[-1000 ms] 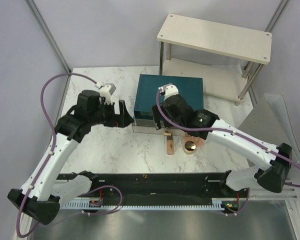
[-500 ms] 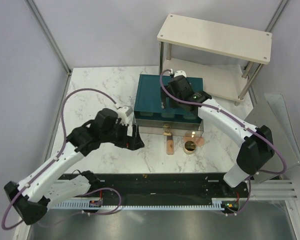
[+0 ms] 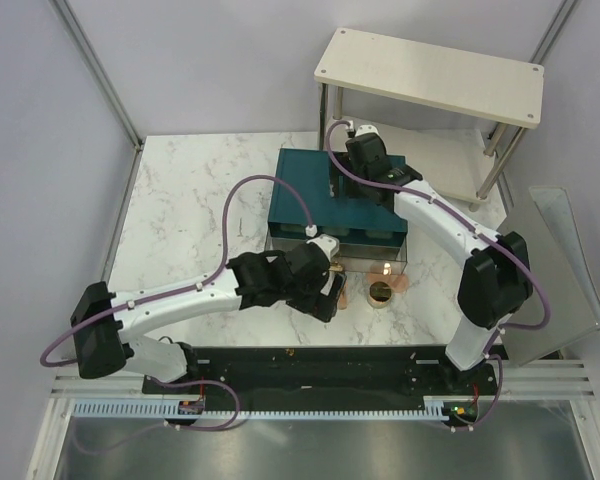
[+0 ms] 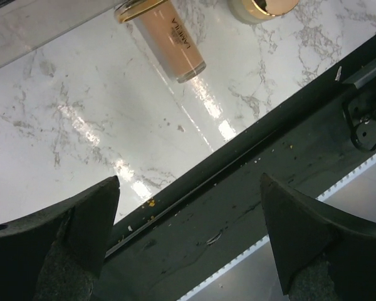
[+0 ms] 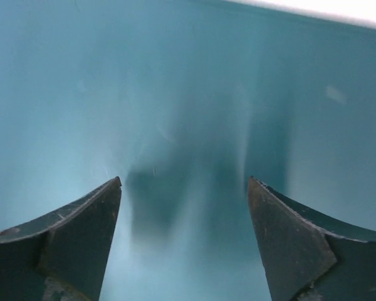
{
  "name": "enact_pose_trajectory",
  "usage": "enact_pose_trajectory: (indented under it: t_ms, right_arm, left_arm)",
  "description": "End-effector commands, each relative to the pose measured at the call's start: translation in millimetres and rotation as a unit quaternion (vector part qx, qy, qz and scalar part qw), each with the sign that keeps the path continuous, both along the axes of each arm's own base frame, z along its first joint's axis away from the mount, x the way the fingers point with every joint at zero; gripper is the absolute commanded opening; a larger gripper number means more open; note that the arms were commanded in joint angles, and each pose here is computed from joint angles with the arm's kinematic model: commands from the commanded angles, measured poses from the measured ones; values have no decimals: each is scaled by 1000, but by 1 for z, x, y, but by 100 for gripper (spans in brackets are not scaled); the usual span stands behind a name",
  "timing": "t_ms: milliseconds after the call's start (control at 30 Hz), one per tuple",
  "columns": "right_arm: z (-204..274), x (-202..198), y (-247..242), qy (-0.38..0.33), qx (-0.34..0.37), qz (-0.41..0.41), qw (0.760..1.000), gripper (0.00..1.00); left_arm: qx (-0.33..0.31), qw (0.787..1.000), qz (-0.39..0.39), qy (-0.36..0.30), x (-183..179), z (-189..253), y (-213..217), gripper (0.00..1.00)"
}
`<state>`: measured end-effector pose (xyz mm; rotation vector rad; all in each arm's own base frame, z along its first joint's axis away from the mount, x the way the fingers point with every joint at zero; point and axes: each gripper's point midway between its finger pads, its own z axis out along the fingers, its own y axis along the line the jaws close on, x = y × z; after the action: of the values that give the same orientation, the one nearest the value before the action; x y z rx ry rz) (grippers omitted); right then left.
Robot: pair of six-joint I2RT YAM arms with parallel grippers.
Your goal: Organize the makeup
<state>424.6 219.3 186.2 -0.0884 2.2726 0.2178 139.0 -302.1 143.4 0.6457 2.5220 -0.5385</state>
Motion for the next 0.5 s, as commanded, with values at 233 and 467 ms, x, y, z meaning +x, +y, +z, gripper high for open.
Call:
enact_pose_trajectory:
  t_ms: [233,467]
  right_arm:
    - [-16,6,12,23,23,34,999,84]
    - [-26,1,9,36,20,37,998,85]
  left_arm:
    - [-62,990,126,-30,15,6,-38,99]
    - [-30,983,178,-46,6,-13,-32,98]
